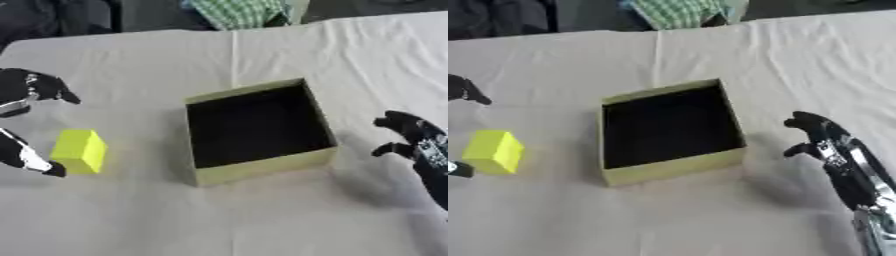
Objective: Pick up objects on the table and place them in the box.
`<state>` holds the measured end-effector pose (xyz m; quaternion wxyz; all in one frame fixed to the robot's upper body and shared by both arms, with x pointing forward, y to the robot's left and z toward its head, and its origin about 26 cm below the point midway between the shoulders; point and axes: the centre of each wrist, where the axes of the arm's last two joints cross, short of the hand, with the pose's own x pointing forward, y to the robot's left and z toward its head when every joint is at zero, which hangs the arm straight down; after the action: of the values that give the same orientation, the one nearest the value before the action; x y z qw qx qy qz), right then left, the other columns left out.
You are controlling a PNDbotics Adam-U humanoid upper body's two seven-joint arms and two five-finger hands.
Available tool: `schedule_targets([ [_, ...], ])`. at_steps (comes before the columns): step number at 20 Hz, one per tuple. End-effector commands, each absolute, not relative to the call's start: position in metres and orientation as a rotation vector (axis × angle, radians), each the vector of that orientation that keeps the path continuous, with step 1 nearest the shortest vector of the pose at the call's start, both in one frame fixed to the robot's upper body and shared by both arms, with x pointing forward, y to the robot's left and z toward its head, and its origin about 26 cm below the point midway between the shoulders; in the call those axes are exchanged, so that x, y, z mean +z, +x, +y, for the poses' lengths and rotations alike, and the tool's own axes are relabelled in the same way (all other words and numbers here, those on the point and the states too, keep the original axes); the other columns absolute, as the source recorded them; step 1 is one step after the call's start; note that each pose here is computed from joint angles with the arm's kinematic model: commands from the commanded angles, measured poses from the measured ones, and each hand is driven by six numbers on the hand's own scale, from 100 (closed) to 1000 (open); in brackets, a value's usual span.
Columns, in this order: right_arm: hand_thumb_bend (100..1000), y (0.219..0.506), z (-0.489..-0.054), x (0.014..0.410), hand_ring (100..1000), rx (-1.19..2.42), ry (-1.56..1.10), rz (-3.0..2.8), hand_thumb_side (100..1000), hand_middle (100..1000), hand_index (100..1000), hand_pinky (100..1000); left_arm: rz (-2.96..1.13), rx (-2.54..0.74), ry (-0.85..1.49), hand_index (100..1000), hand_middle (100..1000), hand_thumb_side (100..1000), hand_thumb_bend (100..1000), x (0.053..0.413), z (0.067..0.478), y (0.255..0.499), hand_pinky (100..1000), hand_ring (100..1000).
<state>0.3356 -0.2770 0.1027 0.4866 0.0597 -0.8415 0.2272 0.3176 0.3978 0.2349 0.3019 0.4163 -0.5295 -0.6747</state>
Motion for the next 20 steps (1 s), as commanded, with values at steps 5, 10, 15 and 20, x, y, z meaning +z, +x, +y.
schedule_targets([
  [5,100,0.336,-0.280,0.110,924,0.573,0.131,-2.061,775,757,873,573,-1.367,-1.809,1.140,812,668,545,839,0.241,0.404,0.323,760,683],
  [10,100,0.336,-0.280,0.109,924,0.571,0.131,-2.059,778,757,873,573,-1.370,-1.797,1.136,805,656,542,830,0.237,0.406,0.327,754,673],
  [15,100,0.336,-0.279,0.109,925,0.571,0.133,-2.059,778,757,873,573,-1.372,-1.805,1.122,798,646,549,817,0.233,0.405,0.331,749,664],
  [20,100,0.336,-0.279,0.109,925,0.570,0.134,-2.060,778,757,873,573,-1.365,-1.820,1.104,794,639,555,811,0.229,0.404,0.335,747,659],
])
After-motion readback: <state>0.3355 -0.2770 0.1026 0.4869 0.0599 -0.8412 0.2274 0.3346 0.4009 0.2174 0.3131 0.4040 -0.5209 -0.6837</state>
